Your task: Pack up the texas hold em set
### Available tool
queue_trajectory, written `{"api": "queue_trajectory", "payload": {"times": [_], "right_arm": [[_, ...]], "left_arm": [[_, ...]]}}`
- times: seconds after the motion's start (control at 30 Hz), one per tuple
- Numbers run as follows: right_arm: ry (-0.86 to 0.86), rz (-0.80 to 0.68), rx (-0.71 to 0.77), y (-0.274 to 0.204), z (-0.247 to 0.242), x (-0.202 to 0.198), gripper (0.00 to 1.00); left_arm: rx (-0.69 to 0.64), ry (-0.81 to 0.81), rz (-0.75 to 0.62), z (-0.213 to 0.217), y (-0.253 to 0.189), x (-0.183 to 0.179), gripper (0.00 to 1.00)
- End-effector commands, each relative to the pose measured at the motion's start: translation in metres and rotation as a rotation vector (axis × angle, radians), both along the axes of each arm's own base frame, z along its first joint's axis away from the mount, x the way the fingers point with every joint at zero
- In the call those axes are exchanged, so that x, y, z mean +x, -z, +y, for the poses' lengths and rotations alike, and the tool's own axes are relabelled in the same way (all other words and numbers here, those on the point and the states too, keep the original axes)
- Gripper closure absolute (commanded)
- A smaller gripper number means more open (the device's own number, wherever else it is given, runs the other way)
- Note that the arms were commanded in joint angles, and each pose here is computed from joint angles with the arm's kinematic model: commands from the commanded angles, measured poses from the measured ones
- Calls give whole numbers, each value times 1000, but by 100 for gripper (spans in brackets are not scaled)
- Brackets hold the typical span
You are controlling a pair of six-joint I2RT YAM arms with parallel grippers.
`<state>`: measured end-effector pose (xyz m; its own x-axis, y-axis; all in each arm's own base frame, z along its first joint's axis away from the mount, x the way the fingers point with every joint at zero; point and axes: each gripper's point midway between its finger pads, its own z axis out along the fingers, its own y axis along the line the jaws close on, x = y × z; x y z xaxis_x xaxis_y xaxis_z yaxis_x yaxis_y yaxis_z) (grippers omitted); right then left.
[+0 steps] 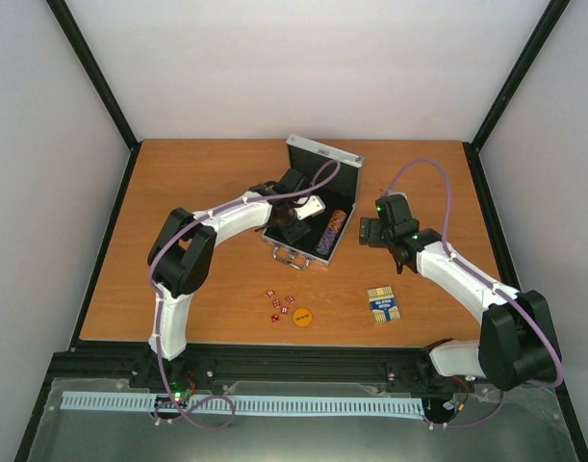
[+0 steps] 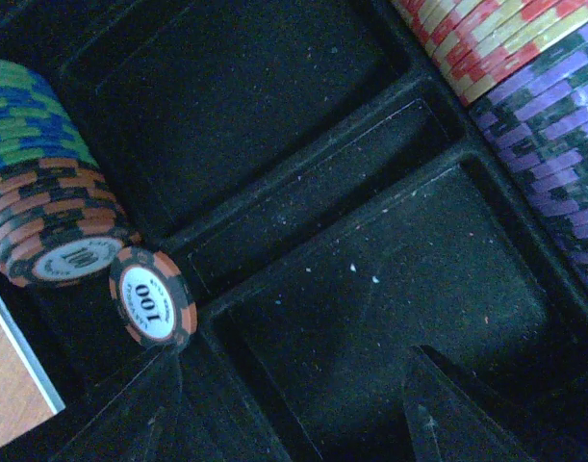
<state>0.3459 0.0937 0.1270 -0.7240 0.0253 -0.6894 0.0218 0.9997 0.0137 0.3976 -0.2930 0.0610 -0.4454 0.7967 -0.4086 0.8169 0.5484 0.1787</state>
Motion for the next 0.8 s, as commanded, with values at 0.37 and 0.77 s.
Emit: {"api": "queue_trajectory", "payload": {"times": [0.37, 0.77], "right_arm": [[38, -6, 1, 3, -12, -1, 0], [42, 13, -4, 10, -13, 0, 0]], "left_arm": [[-47, 2, 1, -5, -4, 23, 46], [-40, -35, 20, 7, 8, 29, 53]]}}
